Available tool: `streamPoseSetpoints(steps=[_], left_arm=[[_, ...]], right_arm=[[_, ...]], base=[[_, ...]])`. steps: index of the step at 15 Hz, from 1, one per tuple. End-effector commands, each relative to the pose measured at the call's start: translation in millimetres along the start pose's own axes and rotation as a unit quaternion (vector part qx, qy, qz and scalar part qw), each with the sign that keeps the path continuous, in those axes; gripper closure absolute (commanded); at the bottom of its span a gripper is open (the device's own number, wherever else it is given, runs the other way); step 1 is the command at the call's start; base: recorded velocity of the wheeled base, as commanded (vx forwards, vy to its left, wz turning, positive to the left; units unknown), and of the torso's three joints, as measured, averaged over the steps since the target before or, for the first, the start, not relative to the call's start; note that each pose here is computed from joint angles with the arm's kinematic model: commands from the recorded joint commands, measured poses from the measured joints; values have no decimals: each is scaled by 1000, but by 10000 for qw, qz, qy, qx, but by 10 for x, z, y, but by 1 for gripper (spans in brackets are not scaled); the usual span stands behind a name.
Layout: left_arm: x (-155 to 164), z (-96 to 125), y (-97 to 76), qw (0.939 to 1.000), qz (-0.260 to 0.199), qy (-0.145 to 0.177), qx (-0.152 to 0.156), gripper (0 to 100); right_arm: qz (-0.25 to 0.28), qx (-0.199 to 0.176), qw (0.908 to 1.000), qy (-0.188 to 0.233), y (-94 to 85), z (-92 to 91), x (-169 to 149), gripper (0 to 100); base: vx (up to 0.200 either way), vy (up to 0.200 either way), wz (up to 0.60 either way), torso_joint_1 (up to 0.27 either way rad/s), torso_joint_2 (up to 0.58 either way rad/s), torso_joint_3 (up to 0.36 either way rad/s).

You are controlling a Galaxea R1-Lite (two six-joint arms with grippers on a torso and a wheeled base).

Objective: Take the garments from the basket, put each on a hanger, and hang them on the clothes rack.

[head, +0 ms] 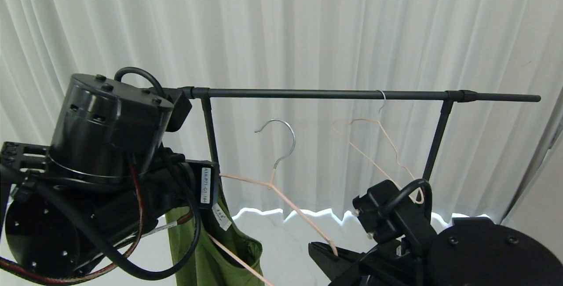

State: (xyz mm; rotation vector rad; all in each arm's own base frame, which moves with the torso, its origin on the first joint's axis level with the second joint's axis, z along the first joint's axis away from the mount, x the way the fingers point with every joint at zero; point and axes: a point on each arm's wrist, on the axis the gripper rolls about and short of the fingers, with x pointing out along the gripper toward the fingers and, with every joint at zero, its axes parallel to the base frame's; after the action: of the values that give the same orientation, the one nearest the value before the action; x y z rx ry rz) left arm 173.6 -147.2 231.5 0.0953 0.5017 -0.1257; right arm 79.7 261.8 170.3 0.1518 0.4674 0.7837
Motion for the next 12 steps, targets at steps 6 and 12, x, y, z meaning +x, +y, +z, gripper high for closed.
streamPoseSetpoints(steps=[6, 12], left_arm=[[-330, 82, -104, 9969, -691, -378, -67, 100], [-593, 142, -152, 9885, -1341, -585, -391, 100]], right_arm=[[121, -140, 9996, 231, 102, -152, 58, 100], [83, -17, 9999, 118, 76, -93, 24, 100]], base=[[0, 0, 0, 0, 0, 0], [0, 0, 0, 0, 0, 0]])
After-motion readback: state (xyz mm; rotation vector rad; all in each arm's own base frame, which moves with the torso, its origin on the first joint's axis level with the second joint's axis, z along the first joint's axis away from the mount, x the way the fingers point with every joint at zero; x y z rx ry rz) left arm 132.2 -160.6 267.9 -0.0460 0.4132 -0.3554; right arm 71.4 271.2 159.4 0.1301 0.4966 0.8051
